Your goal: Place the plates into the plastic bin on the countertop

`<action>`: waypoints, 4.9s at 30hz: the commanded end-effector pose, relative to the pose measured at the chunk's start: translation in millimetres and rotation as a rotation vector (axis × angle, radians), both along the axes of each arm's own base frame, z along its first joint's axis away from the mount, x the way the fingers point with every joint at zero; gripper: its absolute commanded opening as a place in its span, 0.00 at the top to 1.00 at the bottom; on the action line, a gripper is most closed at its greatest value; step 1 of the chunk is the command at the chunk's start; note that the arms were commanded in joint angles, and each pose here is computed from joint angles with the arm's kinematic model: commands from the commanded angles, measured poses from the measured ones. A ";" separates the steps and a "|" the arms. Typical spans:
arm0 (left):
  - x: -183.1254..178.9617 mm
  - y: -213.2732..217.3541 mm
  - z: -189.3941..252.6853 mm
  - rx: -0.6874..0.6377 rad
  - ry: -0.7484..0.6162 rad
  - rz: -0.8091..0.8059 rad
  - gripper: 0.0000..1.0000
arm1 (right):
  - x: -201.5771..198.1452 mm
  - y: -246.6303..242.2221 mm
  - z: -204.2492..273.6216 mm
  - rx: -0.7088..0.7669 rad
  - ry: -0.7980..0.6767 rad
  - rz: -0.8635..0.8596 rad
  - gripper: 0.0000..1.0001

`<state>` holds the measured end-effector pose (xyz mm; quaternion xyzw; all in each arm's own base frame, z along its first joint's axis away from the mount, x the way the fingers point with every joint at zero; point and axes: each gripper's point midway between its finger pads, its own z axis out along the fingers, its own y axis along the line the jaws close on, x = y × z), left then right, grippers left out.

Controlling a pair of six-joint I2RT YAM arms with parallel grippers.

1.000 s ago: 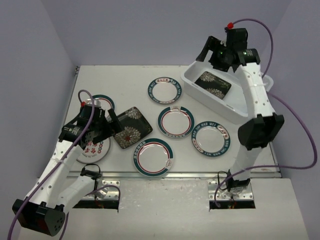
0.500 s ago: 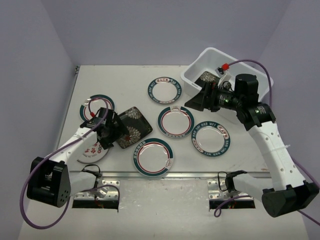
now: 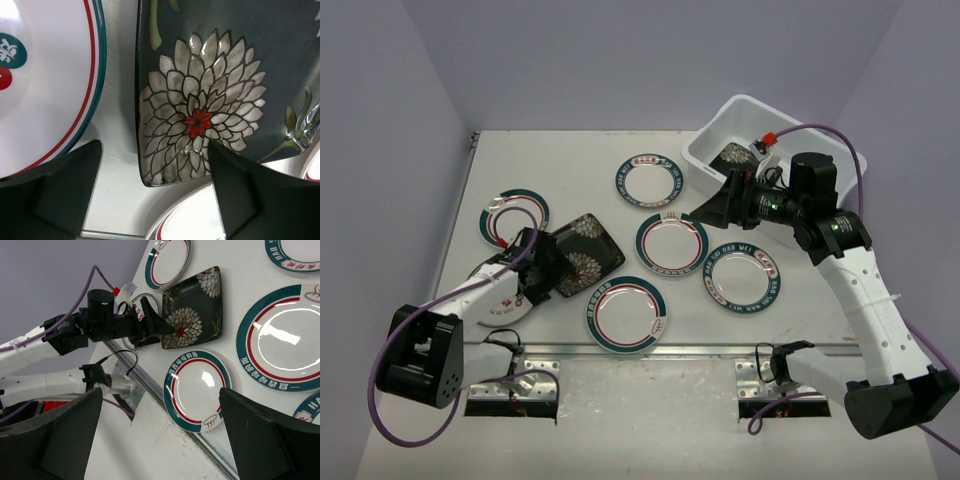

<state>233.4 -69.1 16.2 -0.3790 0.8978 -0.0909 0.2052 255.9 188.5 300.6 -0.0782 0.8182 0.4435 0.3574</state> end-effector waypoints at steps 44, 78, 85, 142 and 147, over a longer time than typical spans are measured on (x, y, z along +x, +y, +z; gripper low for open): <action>56.5 -50.2 211.0 -0.360 -0.692 -0.138 1.00 | 46.0 13.2 -47.7 -0.031 0.158 0.039 0.01; 136.6 -82.3 323.3 -0.279 -0.850 -0.365 0.00 | 191.1 -107.9 -10.7 0.117 0.258 -0.440 1.00; 125.5 -78.6 268.2 -0.279 -0.696 -0.385 0.00 | 253.0 -193.2 -5.9 -0.195 0.235 -0.786 1.00; 42.0 -83.6 179.4 -0.328 -0.477 -0.540 0.00 | 286.4 -201.7 -167.7 -0.665 0.379 -0.953 0.40; 36.1 -82.7 172.1 -0.333 -0.471 -0.533 0.00 | 278.2 -200.8 -176.1 -0.713 0.386 -0.946 0.25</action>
